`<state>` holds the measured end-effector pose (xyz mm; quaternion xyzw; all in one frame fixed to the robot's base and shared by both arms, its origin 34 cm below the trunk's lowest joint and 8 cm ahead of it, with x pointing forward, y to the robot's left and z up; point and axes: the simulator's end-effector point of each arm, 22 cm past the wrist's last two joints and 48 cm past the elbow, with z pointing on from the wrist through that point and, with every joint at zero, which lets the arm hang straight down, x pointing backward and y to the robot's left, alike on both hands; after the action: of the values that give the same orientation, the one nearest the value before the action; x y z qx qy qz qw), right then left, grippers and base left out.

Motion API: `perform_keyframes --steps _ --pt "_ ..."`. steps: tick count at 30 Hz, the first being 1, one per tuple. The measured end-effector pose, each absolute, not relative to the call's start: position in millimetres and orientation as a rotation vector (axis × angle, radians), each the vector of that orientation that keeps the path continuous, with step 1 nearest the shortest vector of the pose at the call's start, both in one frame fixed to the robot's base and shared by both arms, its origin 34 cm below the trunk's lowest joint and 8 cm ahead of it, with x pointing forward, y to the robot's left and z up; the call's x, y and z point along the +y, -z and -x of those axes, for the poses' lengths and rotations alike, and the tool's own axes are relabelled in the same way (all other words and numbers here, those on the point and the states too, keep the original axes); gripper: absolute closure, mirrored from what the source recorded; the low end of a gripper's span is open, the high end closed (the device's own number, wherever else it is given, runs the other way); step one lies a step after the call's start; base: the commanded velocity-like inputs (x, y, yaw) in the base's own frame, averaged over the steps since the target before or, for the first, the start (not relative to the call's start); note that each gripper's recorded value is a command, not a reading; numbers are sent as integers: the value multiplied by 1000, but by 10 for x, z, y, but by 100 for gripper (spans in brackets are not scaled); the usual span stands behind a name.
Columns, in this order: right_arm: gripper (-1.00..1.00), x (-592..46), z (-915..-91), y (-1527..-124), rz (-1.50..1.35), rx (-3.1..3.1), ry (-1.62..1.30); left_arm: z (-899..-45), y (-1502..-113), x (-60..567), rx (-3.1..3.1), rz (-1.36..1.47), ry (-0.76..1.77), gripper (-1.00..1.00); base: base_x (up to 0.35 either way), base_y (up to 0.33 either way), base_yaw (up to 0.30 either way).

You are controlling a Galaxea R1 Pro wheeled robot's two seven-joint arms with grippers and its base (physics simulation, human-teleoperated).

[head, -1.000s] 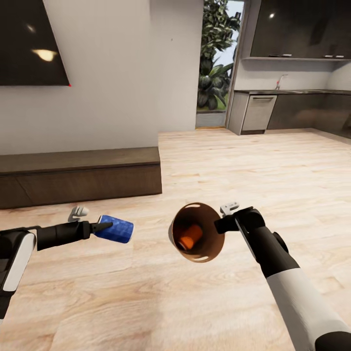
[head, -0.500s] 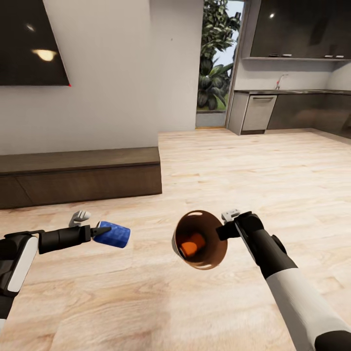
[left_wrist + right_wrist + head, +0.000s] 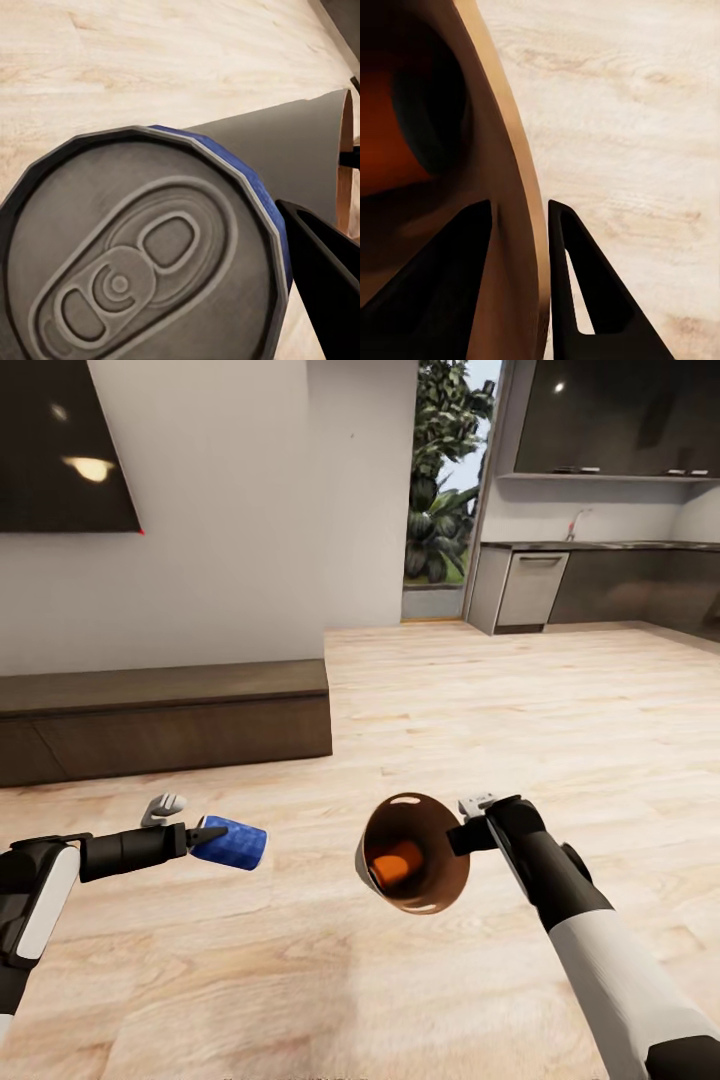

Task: Put the three can of soda from the living room inside the tash can in the kitchen.

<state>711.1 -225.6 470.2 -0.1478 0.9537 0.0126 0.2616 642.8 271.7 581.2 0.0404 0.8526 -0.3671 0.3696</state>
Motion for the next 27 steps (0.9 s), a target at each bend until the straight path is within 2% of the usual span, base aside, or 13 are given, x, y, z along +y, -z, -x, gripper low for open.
perform_keyframes --steps 16,27 --pt "100 -2329 -7172 -4650 363 2592 -38 -6534 -5853 2692 2170 -104 971 100 0 0 0" --pt "100 -2294 -7278 -4696 362 2602 -45 -6518 -6451 2372 2023 -262 1113 100 0 0 0"
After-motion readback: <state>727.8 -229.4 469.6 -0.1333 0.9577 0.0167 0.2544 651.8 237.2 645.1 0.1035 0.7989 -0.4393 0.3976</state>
